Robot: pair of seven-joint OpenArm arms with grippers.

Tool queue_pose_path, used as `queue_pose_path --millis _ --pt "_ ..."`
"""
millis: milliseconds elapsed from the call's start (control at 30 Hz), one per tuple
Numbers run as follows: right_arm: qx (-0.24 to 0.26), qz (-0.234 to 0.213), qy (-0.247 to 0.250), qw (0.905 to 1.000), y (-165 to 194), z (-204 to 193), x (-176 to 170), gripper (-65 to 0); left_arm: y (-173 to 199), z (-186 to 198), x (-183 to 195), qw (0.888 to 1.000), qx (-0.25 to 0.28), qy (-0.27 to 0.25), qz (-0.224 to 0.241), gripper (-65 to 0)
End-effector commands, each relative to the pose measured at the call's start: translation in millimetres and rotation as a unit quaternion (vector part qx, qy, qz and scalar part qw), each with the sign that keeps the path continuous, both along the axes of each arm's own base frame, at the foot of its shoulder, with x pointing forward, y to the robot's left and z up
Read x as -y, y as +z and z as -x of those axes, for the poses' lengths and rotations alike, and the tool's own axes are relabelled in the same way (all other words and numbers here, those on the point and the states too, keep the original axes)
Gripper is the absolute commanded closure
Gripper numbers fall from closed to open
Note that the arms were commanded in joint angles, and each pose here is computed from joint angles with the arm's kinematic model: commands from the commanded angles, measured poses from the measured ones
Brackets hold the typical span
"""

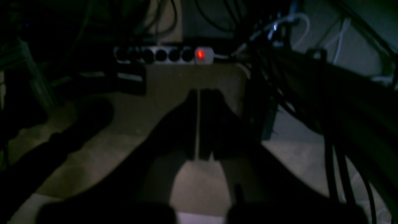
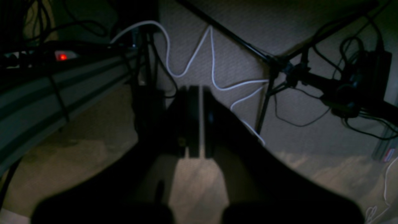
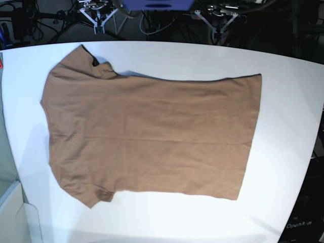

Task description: Fold the T-shirt properly

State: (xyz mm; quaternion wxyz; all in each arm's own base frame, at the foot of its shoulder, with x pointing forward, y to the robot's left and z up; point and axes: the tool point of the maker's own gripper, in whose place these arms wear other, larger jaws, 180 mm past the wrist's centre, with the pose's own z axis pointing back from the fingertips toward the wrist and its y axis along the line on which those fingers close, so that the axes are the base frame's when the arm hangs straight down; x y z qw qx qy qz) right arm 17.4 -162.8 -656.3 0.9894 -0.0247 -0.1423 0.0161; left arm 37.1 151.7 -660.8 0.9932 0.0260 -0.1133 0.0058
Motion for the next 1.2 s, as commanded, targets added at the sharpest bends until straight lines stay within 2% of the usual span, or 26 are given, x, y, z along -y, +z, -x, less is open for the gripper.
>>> queue_pose_path --millis 0,1033,1100,1167 --pt "0.008 -0.001 0.000 1.0000 0.7 -3.6 -0.4 -0.3 -0.2 3.9 -1.0 1.000 -0.003 -0.001 -0.001 -0.6" --pt "0.010 -0.002 0.003 0.9999 0.9 -3.6 -1.8 -0.1 -0.4 6.2 0.3 1.000 -0.005 -0.001 0.000 -0.6" --pt "0.018 0.000 -0.001 0.9998 2.0 -4.7 -1.0 0.0 -0.2 7.6 0.2 1.000 -0.003 -0.001 0.000 -0.6" --pt "0.057 -0.001 0.002 0.9984 7.4 -11.3 -1.5 0.0 1.0 6.6 -1.3 1.000 0.009 0.005 -0.001 -0.6"
